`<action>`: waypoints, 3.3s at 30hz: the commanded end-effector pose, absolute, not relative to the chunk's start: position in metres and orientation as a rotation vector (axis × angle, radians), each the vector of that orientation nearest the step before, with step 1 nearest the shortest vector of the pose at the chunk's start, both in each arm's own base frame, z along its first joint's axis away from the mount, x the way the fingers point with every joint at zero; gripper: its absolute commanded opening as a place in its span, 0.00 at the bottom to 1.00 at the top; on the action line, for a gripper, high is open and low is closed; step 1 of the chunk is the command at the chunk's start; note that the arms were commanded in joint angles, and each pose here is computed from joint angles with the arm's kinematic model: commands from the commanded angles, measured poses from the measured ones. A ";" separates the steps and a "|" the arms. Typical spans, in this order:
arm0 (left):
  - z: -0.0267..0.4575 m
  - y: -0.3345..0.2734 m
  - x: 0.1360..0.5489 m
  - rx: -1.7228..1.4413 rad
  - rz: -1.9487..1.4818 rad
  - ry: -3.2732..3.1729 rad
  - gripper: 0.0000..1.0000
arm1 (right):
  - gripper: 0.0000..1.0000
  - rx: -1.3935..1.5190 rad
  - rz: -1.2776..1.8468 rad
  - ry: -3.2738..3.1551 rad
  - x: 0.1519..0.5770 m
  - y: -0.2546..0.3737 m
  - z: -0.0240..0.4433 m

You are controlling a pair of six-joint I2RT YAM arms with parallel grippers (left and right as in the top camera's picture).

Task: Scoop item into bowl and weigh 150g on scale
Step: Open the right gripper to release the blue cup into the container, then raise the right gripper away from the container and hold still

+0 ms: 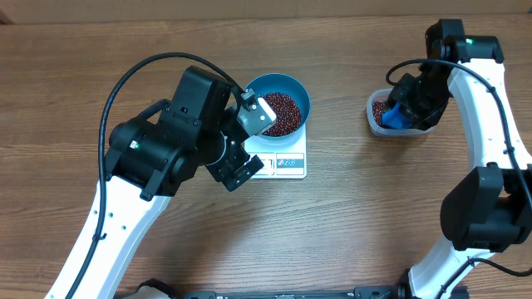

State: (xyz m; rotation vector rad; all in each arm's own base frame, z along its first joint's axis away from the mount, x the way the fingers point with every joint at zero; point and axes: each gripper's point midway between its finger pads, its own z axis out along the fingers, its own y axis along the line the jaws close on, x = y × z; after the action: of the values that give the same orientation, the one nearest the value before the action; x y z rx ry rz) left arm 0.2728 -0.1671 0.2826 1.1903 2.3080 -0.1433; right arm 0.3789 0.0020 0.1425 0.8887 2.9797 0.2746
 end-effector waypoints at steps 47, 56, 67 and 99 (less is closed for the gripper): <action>0.291 -0.166 0.274 1.174 -0.137 2.286 0.99 | 0.80 0.846 0.067 2.787 0.407 -0.031 0.177; 0.291 -0.166 0.274 1.174 -0.137 2.286 1.00 | 0.92 0.794 0.097 2.623 0.438 -0.036 0.223; 0.292 -0.166 0.274 1.173 -0.137 2.286 0.99 | 1.00 0.779 0.076 2.541 0.450 -0.042 0.245; 0.291 -0.166 0.274 1.174 -0.137 2.286 0.99 | 1.00 0.772 0.084 2.517 0.455 -0.042 0.248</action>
State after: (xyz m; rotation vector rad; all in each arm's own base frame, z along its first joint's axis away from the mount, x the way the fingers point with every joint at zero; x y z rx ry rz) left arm 0.2728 -0.1671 0.2826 1.1903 2.3080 -0.1433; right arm 0.4546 -0.0384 0.2247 0.7827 2.5795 0.0852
